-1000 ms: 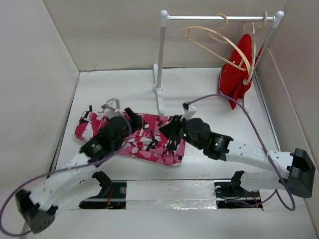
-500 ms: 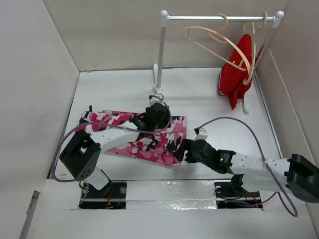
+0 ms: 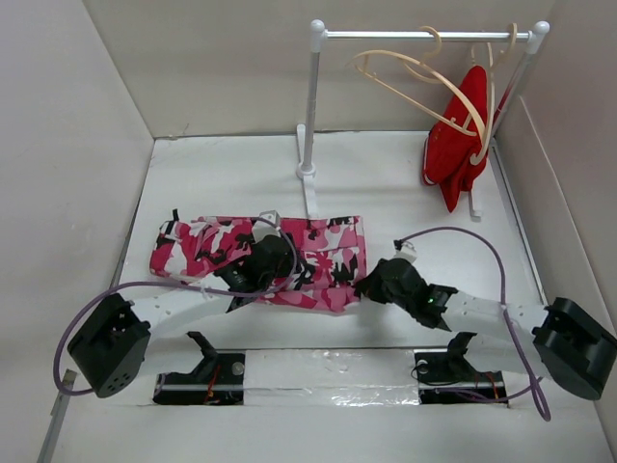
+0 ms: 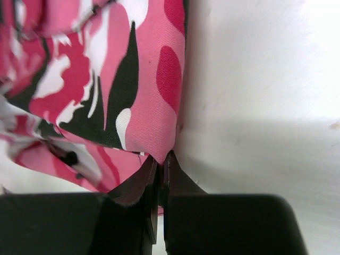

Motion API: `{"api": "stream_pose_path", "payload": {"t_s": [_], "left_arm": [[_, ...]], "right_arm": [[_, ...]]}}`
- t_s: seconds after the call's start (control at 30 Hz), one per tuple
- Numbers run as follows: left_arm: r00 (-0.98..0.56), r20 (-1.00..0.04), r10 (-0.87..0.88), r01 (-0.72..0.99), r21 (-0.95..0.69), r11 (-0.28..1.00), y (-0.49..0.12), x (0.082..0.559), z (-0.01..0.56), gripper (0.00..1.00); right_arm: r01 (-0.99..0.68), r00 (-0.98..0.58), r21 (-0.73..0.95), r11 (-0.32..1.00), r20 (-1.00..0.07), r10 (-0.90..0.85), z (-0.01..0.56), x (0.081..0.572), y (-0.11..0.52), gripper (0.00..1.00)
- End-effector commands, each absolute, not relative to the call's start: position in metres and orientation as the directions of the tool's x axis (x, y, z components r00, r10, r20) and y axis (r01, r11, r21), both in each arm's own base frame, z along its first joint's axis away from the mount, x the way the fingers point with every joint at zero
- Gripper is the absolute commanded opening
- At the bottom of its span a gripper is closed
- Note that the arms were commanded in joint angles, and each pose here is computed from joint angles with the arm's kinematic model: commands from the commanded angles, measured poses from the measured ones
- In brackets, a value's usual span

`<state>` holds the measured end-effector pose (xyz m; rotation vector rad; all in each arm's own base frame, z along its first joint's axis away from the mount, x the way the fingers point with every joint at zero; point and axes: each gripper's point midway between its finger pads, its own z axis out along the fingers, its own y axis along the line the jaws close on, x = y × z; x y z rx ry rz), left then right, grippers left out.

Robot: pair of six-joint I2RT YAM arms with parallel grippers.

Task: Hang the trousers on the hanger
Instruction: Fold the trousers at the center of the board, then pick up the hanger from the clothesline.

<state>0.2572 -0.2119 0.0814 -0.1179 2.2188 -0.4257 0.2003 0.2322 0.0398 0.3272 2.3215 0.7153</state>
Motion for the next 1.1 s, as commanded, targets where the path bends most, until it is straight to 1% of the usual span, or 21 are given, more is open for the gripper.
{"api": "stream_pose_path", "payload": {"t_s": [0.0, 0.07, 0.13, 0.17, 0.27, 0.33, 0.37, 0.43, 0.47, 0.5, 0.53, 0.57, 0.6, 0.67, 0.7, 0.8, 0.83, 0.87, 0.97, 1.0, 1.07], "left_arm": [[-0.577, -0.754, -0.313, 0.002, -0.385, 0.923, -0.200, 0.258, 0.089, 0.51], [-0.576, -0.747, -0.333, -0.012, -0.399, 0.917, -0.196, 0.254, 0.086, 0.51], [-0.569, -0.747, -0.344, -0.025, -0.403, 0.915, -0.190, 0.250, 0.082, 0.51], [-0.564, -0.746, -0.353, -0.035, -0.406, 0.913, -0.187, 0.250, 0.082, 0.51], [-0.536, -0.761, -0.366, -0.042, -0.408, 0.912, -0.182, 0.251, 0.093, 0.51], [-0.509, -0.772, -0.379, -0.002, -0.440, 0.898, -0.189, 0.255, 0.118, 0.51], [-0.496, -0.778, -0.385, 0.018, -0.453, 0.891, -0.191, 0.257, 0.129, 0.51], [-0.454, -0.798, -0.397, 0.088, -0.484, 0.871, -0.200, 0.261, 0.166, 0.46], [-0.442, -0.804, -0.399, 0.115, -0.492, 0.863, -0.203, 0.262, 0.176, 0.41], [-0.419, -0.812, -0.407, 0.176, -0.512, 0.841, -0.212, 0.263, 0.198, 0.30], [-0.407, -0.814, -0.414, 0.208, -0.524, 0.826, -0.217, 0.263, 0.209, 0.23], [-0.397, -0.817, -0.417, 0.237, -0.531, 0.814, -0.221, 0.263, 0.217, 0.15], [-0.375, -0.824, -0.425, 0.285, -0.539, 0.793, -0.230, 0.264, 0.232, 0.00], [-0.354, -0.834, -0.424, 0.315, -0.533, 0.786, -0.236, 0.265, 0.243, 0.00], [-0.351, -0.839, -0.416, 0.318, -0.524, 0.790, -0.239, 0.265, 0.244, 0.00], [-0.328, -0.860, -0.390, 0.320, -0.490, 0.811, -0.238, 0.263, 0.237, 0.00], [-0.324, -0.868, -0.377, 0.333, -0.477, 0.813, -0.239, 0.260, 0.234, 0.00], [-0.306, -0.884, -0.352, 0.350, -0.449, 0.822, -0.238, 0.261, 0.233, 0.00], [-0.309, -0.890, -0.334, 0.368, -0.436, 0.821, -0.236, 0.256, 0.225, 0.06], [-0.310, -0.893, -0.327, 0.407, -0.436, 0.803, -0.240, 0.249, 0.227, 0.13], [-0.306, -0.892, -0.333, 0.435, -0.442, 0.784, -0.242, 0.244, 0.231, 0.26]], "right_arm": [[0.046, -0.659, 0.597, 0.801, -0.585, 0.474, 0.059, 0.224, 0.209, 0.00], [0.062, -0.647, 0.601, 0.797, -0.584, 0.491, 0.065, 0.230, 0.196, 0.03], [0.053, -0.664, 0.581, 0.812, -0.587, 0.463, 0.063, 0.226, 0.190, 0.11], [0.041, -0.667, 0.580, 0.813, -0.590, 0.455, 0.067, 0.223, 0.189, 0.30], [-0.001, -0.695, 0.538, 0.843, -0.607, 0.386, 0.078, 0.218, 0.186, 0.70], [-0.030, -0.692, 0.501, 0.865, -0.635, 0.344, 0.098, 0.212, 0.179, 0.77], [-0.060, -0.650, 0.521, 0.852, -0.668, 0.363, 0.132, 0.220, 0.182, 0.82], [-0.115, -0.560, 0.506, 0.855, -0.744, 0.365, 0.178, 0.226, 0.173, 0.82], [-0.153, -0.480, 0.527, 0.836, -0.779, 0.404, 0.226, 0.235, 0.171, 0.75], [-0.190, -0.415, 0.491, 0.850, -0.825, 0.383, 0.252, 0.241, 0.163, 0.66], [-0.209, -0.360, 0.485, 0.849, -0.845, 0.394, 0.278, 0.250, 0.160, 0.53], [-0.175, -0.299, 0.473, 0.864, -0.861, 0.411, 0.299, 0.265, 0.143, 0.12], [-0.226, -0.238, 0.458, 0.860, -0.882, 0.407, 0.341, 0.279, 0.144, 0.00], [-0.220, -0.164, 0.441, 0.870, -0.896, 0.412, 0.377, 0.310, 0.122, 0.00], [-0.325, -0.130, 0.437, 0.839, -0.899, 0.418, 0.419, 0.313, 0.129, 0.00], [-0.295, -0.096, 0.414, 0.861, -0.909, 0.405, 0.443, 0.369, 0.105, 0.02], [-0.319, -0.044, 0.401, 0.859, -0.912, 0.409, 0.475, 0.376, 0.099, 0.09], [-0.303, -0.085, 0.407, 0.862, -0.912, 0.401, 0.463, 0.406, 0.095, 0.31], [-0.328, -0.076, 0.362, 0.872, -0.931, 0.358, 0.482, 0.441, 0.077, 0.65], [-0.282, -0.131, 0.350, 0.894, -0.937, 0.325, 0.455, 0.472, 0.069, 0.67], [-0.216, -0.149, 0.322, 0.922, -0.944, 0.295, 0.449, 0.488, 0.049, 0.71]]}}
